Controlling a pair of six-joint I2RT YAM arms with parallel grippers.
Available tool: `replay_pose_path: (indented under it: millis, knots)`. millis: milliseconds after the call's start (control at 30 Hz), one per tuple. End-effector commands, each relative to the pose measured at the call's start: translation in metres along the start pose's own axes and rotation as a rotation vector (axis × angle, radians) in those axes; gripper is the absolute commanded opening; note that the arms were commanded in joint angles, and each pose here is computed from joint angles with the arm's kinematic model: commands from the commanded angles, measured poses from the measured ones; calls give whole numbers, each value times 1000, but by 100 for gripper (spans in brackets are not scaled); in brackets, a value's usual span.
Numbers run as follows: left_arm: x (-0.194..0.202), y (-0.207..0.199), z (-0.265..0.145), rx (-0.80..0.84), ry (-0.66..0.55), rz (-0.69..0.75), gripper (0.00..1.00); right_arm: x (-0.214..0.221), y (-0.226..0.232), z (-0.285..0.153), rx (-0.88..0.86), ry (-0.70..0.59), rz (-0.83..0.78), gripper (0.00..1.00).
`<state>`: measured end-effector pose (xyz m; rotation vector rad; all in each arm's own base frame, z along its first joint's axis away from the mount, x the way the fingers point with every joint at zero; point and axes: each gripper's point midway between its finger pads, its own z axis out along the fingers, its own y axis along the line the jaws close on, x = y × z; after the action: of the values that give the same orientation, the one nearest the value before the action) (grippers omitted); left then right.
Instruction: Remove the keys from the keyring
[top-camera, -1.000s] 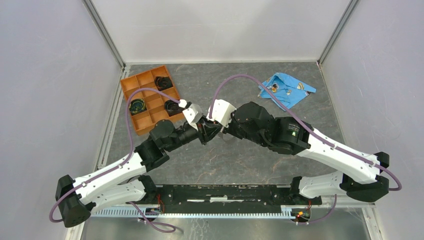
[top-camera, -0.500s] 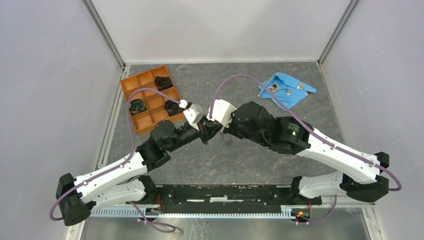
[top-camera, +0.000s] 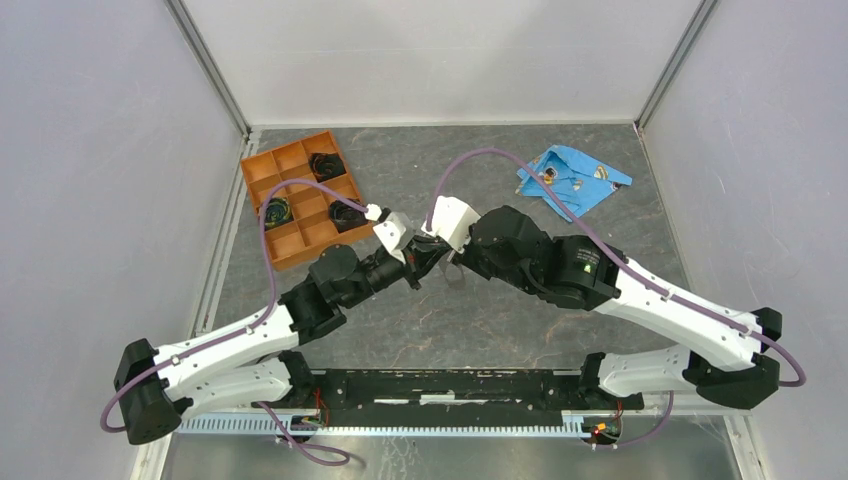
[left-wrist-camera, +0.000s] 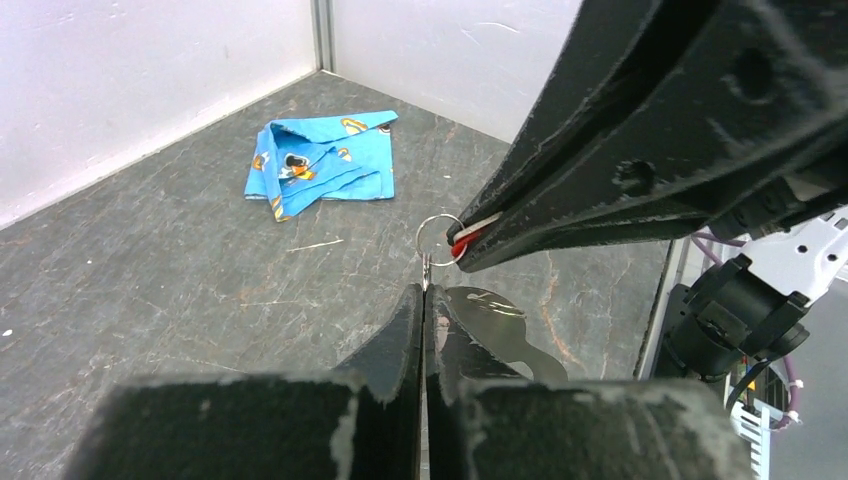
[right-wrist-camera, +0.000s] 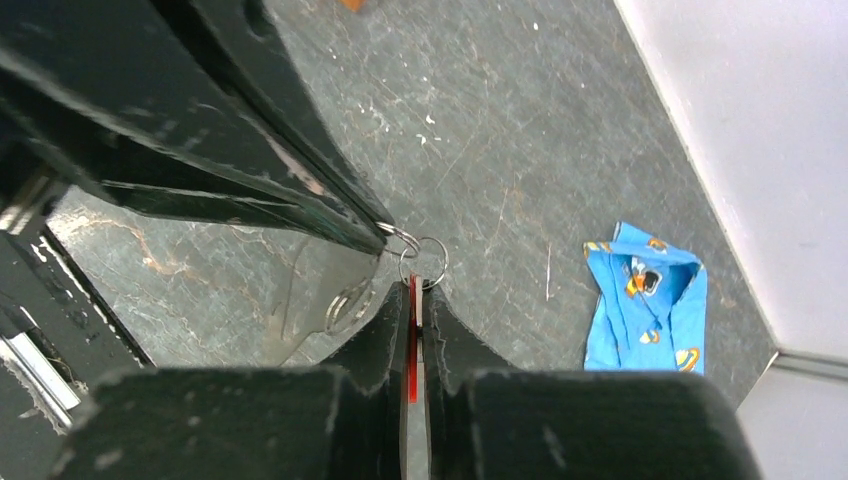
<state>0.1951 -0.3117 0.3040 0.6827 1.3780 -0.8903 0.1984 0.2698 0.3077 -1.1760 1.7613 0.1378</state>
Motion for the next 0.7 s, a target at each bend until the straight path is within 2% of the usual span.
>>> replay_pose_path:
  millis: [0,300,667]
  knots:
    - [-17,4,2,-37,-80,62,2,2,-9,-3,34,-27,80,1]
    - [-18,3,1,-50,-103,61,2,6,-9,0,37,-38,104,1]
    - [-12,21,1,-160,-101,-10,2,-4,-12,-4,33,-68,99,1]
